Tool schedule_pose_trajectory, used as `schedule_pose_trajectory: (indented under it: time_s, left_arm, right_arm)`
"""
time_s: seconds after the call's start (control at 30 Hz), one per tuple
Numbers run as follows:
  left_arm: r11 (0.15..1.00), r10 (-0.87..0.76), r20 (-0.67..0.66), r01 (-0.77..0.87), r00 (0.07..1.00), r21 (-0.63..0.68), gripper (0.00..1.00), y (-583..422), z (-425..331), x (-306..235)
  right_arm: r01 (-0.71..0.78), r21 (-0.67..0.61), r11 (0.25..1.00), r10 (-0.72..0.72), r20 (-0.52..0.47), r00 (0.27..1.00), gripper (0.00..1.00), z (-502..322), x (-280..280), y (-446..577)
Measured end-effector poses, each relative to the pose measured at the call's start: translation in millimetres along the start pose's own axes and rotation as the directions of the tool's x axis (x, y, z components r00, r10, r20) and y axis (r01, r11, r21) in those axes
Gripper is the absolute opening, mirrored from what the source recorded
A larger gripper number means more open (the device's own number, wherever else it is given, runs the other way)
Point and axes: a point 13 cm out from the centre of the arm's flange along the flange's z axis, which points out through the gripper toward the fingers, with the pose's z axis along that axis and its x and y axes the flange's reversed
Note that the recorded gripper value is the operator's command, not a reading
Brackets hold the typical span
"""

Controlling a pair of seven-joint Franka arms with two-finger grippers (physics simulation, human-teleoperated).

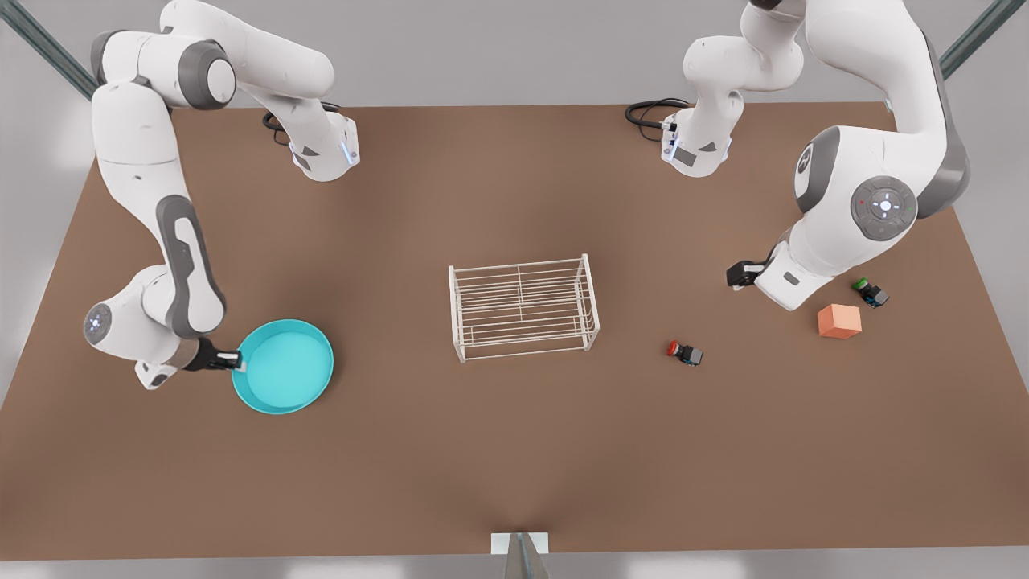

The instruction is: Place the plate on the shelf with right arm and place the red button switch in the plate with left arm

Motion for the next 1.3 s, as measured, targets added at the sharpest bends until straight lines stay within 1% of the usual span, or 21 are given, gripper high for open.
schedule_pose_trajectory:
  time_s: [0.17, 0.27, 0.37, 0.47, 0.57, 0.7, 0.87, 0.93, 1.03, 1.13, 1.2, 1.3]
  left_arm:
    - [1.000, -0.002, 0.000, 0.002, 1.000, 0.000, 1.00, 0, 1, 0]
    - [1.000, -0.002, -0.001, 0.002, 1.000, 0.000, 1.00, 0, 1, 0]
    - [1.000, -0.003, -0.004, 0.003, 1.000, -0.002, 1.00, 0, 4, -1]
    - [1.000, -0.004, -0.002, 0.004, 1.000, -0.002, 1.00, 0, 4, -2]
    - [1.000, -0.005, -0.002, 0.005, 1.000, -0.002, 1.00, 0, 5, -2]
    - [1.000, -0.006, -0.007, 0.006, 1.000, -0.002, 1.00, 0, 7, -2]
    - [1.000, -0.006, -0.020, 0.006, 1.000, -0.005, 1.00, 0, 15, -1]
    - [1.000, -0.006, -0.058, 0.005, 0.998, -0.012, 1.00, -1, 50, -2]
    - [0.999, -0.032, -0.102, 0.031, 0.994, -0.017, 1.00, -8, 125, -29]
    - [0.992, -0.125, -0.104, 0.124, 0.987, -0.018, 1.00, 1, 186, -59]
    - [0.978, -0.210, -0.075, 0.210, 0.975, -0.006, 1.00, 5, 203, -73]
    - [0.940, -0.340, -0.060, 0.341, 0.939, 0.010, 1.00, -3, 241, -71]
  right_arm:
    - [0.036, -0.039, 0.999, -0.037, -0.018, 0.999, 0.21, -27, -13, 15]
    - [0.061, -0.093, 0.994, -0.062, -0.007, 0.998, 0.21, -47, -28, 38]
    - [0.160, -0.160, 0.974, -0.154, 0.046, 0.987, 0.21, -77, -63, 104]
    - [0.281, -0.215, 0.935, -0.263, 0.107, 0.959, 0.21, -99, -94, 197]
    - [0.386, -0.247, 0.889, -0.361, 0.141, 0.922, 0.21, -109, -101, 294]
    - [0.450, -0.284, 0.847, -0.426, 0.146, 0.893, 0.21, -98, -94, 386]
    - [0.483, -0.303, 0.822, -0.466, 0.130, 0.875, 0.21, -75, -74, 469]
    - [0.487, -0.305, 0.818, -0.481, 0.101, 0.871, 0.21, -58, -56, 494]
    - [0.507, -0.294, 0.810, -0.514, 0.060, 0.856, 0.21, -38, -26, 529]
    - [0.521, -0.269, 0.810, -0.534, 0.030, 0.845, 0.21, -31, -2, 547]
    - [0.529, -0.255, 0.809, -0.543, 0.019, 0.840, 0.21, -26, 8, 559]
    - [0.530, -0.243, 0.812, -0.545, 0.006, 0.838, 0.21, -13, 20, 575]
